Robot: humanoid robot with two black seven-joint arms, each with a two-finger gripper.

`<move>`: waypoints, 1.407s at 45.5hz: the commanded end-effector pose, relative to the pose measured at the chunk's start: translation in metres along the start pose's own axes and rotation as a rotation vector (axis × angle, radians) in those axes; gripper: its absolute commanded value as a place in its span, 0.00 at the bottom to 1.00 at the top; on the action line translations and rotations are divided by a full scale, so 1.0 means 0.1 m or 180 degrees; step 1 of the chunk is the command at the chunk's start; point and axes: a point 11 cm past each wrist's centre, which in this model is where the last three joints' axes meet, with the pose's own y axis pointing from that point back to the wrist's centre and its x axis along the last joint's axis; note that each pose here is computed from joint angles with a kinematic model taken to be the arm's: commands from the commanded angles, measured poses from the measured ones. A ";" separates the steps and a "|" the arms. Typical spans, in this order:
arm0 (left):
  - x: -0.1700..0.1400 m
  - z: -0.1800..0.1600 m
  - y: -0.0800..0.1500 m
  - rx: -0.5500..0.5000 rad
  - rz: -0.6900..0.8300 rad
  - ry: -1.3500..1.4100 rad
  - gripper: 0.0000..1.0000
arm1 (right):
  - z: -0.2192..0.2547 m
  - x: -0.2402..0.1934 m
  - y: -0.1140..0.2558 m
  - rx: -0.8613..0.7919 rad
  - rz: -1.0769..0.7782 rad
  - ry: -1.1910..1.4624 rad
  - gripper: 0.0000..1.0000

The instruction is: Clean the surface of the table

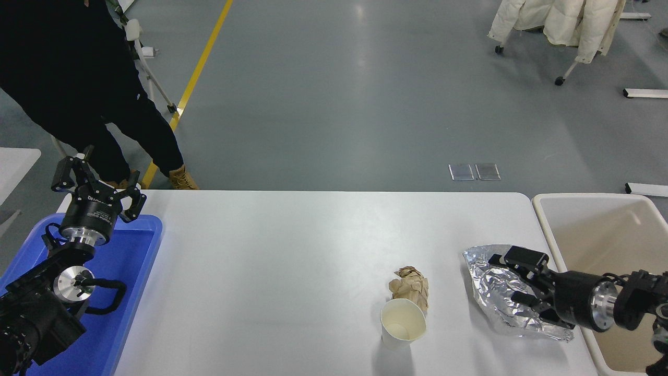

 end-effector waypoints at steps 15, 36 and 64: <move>0.00 0.00 0.00 -0.0001 0.0002 -0.0001 1.00 | 0.10 -0.84 -0.14 -0.0028 -0.0450 -0.0329 0.98; 0.00 0.00 0.00 -0.0001 -0.0002 0.0002 1.00 | -0.28 -1.12 -0.47 0.0274 -0.0459 -0.0440 0.98; 0.00 0.00 0.00 -0.0001 0.0002 -0.0001 1.00 | -0.40 -1.29 -0.61 0.0353 -0.0535 -0.0387 0.94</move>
